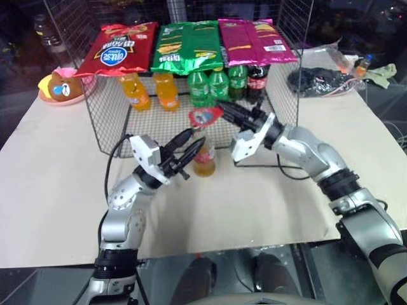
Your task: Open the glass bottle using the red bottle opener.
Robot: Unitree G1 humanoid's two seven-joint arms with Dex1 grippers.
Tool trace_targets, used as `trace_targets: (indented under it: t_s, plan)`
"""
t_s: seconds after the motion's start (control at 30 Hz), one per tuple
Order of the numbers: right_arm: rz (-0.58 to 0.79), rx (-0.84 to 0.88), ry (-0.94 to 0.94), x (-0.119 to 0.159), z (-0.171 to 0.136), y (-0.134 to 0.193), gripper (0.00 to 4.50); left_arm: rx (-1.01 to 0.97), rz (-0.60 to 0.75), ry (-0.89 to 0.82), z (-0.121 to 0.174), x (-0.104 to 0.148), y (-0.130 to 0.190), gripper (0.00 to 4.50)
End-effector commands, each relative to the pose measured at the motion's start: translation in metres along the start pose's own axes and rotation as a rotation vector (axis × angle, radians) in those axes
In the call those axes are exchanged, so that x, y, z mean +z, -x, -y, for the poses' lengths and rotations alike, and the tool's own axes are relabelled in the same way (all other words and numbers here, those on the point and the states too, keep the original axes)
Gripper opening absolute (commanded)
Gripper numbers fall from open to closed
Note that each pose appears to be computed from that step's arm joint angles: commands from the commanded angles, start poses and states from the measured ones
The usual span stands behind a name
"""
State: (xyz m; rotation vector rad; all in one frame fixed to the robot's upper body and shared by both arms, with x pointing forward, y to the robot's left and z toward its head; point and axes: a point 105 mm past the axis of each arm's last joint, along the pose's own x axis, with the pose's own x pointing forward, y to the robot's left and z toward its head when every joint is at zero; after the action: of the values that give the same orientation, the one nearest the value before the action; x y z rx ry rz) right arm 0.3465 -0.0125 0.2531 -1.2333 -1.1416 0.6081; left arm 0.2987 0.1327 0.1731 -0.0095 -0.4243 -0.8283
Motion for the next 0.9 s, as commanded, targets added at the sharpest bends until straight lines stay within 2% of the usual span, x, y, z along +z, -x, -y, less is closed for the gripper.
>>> trace_targets:
  t_s: [0.03, 0.37, 0.73, 0.77, 0.83, 0.9]
  plan:
    - [0.027, -0.1, 0.054, 0.005, 0.027, -0.004, 0.0, -0.003, -0.063, 0.041, 0.004, -0.015, 0.004, 1.21]
    - [-0.04, -0.177, -0.036, -0.005, 0.034, 0.001, 0.0, -0.009, -0.062, 0.048, 0.005, -0.014, 0.003, 1.21]
    - [-0.15, -0.213, -0.253, -0.014, 0.015, 0.015, 0.0, -0.005, -0.052, 0.053, 0.005, -0.011, 0.003, 1.21]
    - [-0.156, -0.208, -0.262, -0.014, 0.013, 0.017, 0.0, -0.003, -0.05, 0.05, 0.005, -0.011, 0.003, 2.0]
    - [-0.166, -0.202, -0.27, -0.015, 0.01, 0.02, 0.0, 0.002, -0.049, 0.047, 0.004, -0.01, 0.003, 2.42]
    - [-0.178, -0.199, -0.275, -0.017, 0.01, 0.024, 0.0, 0.002, -0.05, 0.045, 0.004, -0.01, 0.002, 3.31]
